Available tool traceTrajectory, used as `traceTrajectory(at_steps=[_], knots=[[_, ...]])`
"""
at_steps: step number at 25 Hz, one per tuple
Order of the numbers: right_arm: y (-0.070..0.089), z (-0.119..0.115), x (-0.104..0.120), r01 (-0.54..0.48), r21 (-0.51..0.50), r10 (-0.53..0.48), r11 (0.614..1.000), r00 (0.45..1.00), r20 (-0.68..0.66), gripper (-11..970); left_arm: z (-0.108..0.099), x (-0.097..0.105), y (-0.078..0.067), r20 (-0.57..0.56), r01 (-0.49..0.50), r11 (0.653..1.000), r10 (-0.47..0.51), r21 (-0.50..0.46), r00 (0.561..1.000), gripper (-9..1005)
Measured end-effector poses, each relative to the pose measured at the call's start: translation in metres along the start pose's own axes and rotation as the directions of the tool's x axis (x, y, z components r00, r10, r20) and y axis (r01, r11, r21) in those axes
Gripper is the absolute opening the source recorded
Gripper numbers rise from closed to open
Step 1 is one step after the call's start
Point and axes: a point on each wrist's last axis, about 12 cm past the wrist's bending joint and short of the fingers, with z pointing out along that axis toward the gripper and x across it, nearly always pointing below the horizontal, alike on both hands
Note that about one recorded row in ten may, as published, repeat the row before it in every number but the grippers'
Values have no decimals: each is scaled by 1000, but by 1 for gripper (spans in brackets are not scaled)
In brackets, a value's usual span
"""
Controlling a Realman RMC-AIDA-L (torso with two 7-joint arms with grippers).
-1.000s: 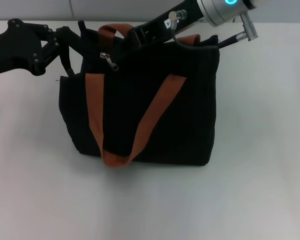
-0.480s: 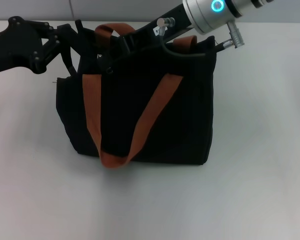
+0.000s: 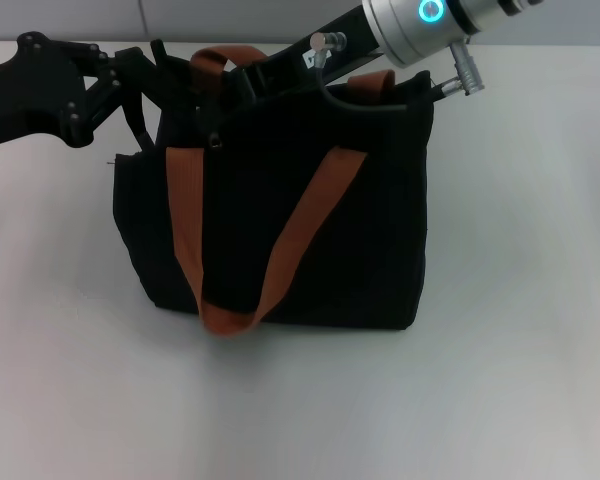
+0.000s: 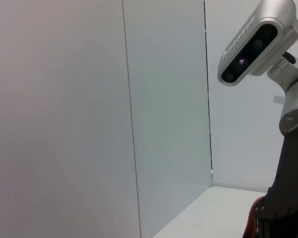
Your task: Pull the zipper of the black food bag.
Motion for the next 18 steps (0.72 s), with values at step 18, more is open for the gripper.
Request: traceTrajectory(at_steps=[18], knots=[[4, 6, -6, 15, 14, -15, 1000, 1000, 8, 222, 2, -4, -1, 15, -3, 1000, 3, 17, 1000, 21]])
